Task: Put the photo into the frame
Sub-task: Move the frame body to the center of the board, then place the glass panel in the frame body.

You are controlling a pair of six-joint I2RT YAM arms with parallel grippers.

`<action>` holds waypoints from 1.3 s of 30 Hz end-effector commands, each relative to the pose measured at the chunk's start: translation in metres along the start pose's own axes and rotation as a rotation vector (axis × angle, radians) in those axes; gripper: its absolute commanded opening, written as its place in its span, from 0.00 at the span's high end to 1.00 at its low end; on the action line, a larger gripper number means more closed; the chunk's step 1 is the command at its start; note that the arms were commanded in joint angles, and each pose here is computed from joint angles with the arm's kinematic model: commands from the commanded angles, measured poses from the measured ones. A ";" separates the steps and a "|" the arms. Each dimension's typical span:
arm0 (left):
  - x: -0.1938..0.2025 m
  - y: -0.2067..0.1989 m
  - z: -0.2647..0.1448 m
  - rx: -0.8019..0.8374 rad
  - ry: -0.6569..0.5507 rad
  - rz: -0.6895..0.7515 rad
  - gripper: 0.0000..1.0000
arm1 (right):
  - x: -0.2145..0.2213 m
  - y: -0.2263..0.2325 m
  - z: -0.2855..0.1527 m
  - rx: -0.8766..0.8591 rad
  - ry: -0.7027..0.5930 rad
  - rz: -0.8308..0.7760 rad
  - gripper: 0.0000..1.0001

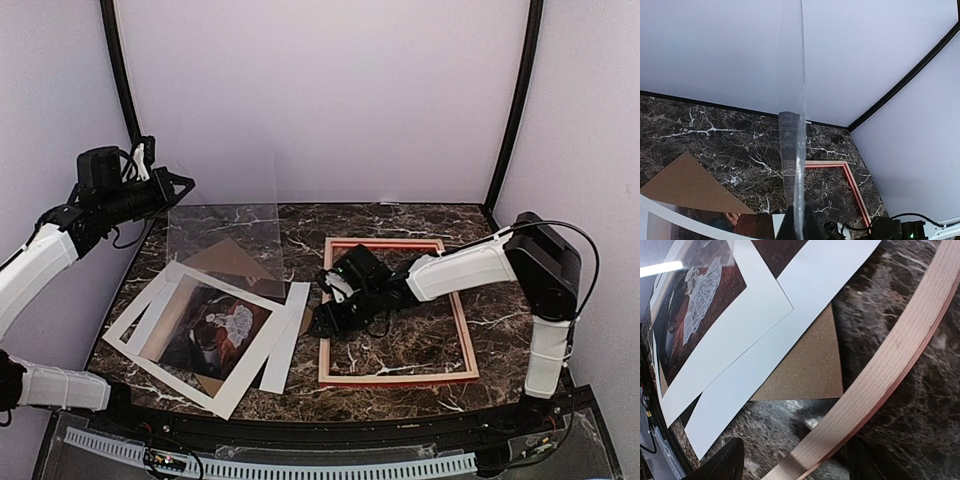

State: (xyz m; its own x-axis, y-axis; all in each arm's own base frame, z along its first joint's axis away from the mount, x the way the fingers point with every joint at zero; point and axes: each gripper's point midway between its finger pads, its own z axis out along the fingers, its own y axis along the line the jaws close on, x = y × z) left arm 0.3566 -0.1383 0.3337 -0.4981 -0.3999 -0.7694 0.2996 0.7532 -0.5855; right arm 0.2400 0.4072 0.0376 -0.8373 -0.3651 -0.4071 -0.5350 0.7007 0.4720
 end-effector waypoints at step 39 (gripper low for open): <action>0.177 -0.171 0.109 0.544 0.388 -0.352 1.00 | -0.007 -0.277 -0.240 0.622 -0.386 0.487 0.21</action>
State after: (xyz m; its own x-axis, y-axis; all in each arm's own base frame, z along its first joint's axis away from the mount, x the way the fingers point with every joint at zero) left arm 0.3129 -0.3764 0.2385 -0.8733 -0.2415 -0.4231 0.3296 0.3466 -0.8782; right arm 0.3627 0.0856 0.0876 -0.8246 0.1933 -0.5317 0.1011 0.9750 0.1977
